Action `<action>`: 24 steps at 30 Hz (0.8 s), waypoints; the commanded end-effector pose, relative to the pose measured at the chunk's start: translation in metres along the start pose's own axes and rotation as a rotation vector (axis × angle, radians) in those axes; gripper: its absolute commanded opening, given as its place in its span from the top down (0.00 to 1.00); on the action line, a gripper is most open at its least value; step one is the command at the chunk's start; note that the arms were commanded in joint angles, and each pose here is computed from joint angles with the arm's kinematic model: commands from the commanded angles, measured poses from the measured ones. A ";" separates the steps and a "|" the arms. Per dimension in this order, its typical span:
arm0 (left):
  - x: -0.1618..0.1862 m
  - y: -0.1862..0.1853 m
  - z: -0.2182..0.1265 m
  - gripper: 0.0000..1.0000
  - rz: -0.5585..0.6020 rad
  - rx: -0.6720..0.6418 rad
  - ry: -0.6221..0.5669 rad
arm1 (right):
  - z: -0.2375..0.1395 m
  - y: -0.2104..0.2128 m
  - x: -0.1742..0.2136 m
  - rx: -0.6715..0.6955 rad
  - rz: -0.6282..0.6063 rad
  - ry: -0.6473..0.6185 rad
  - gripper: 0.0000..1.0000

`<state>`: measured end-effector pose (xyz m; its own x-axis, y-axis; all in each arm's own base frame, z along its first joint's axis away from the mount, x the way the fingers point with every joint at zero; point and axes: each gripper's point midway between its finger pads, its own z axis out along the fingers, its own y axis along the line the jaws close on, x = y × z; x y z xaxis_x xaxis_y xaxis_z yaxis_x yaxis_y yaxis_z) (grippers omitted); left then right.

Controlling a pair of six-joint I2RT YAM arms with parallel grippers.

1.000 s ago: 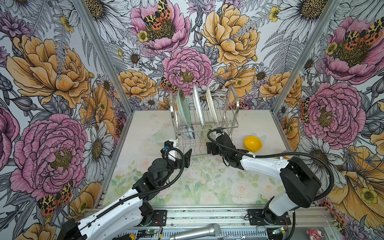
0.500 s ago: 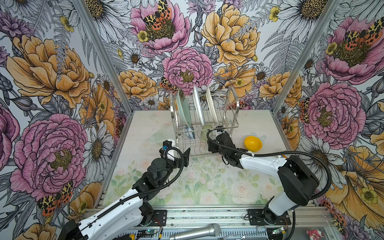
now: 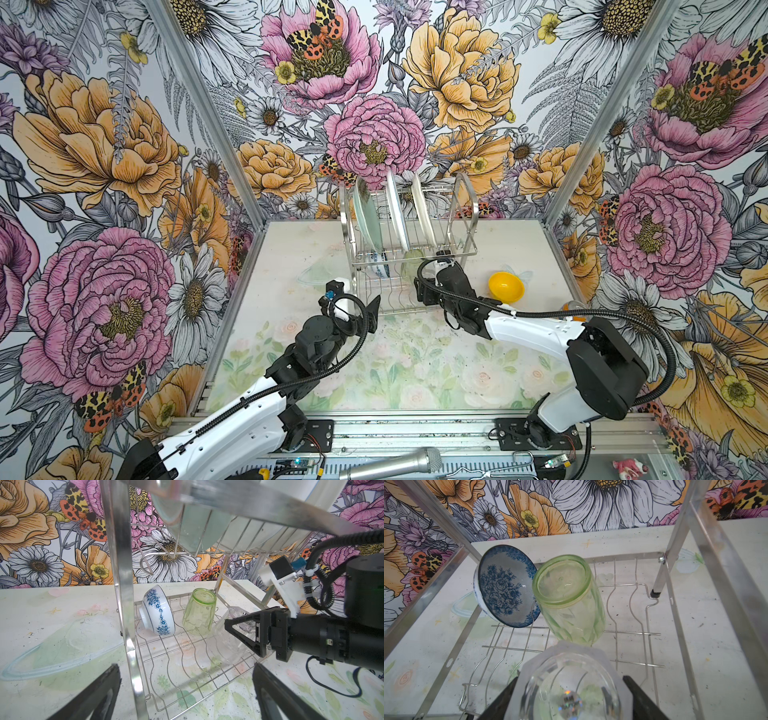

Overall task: Unload the mixed dishes from the dish rack
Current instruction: 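Close the right gripper on the clear glass and lift it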

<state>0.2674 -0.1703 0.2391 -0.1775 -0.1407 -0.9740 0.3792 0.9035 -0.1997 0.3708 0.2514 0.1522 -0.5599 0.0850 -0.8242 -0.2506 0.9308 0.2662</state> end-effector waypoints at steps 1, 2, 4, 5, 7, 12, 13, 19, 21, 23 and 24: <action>-0.003 -0.001 0.000 0.01 -0.025 0.014 -0.021 | -0.019 0.007 -0.032 -0.064 0.095 -0.093 0.35; -0.003 -0.001 0.000 0.01 -0.027 0.017 -0.019 | -0.021 0.007 -0.033 -0.071 0.107 -0.093 0.35; -0.002 -0.004 0.001 0.01 -0.033 0.032 -0.014 | -0.025 0.011 -0.036 -0.113 0.127 -0.092 0.35; -0.001 -0.005 0.001 0.01 -0.032 0.038 -0.010 | -0.026 0.013 -0.036 -0.133 0.132 -0.090 0.35; -0.001 -0.009 0.002 0.01 -0.035 0.056 -0.002 | -0.029 0.019 -0.036 -0.173 0.146 -0.078 0.36; -0.003 -0.015 0.001 0.01 -0.052 0.089 -0.002 | -0.043 0.032 -0.040 -0.274 0.181 -0.081 0.37; -0.004 -0.016 0.000 0.01 -0.057 0.094 -0.004 | -0.047 0.036 -0.041 -0.301 0.180 -0.081 0.37; -0.006 -0.025 0.002 0.01 -0.096 0.137 0.006 | -0.070 0.039 -0.049 -0.351 0.213 -0.119 0.38; -0.006 -0.030 0.003 0.01 -0.114 0.155 0.012 | -0.076 0.038 -0.052 -0.365 0.231 -0.133 0.39; -0.007 -0.036 0.005 0.01 -0.123 0.178 0.017 | -0.082 0.039 -0.054 -0.384 0.247 -0.148 0.39; -0.007 -0.040 0.006 0.01 -0.124 0.190 0.019 | -0.085 0.039 -0.055 -0.391 0.256 -0.155 0.39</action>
<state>0.2620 -0.1931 0.2321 -0.2563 -0.1873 -0.9483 0.4617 0.8382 -0.2904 0.3257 0.2521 0.2060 -0.6037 0.2823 -0.7455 -0.3495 0.7468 0.5658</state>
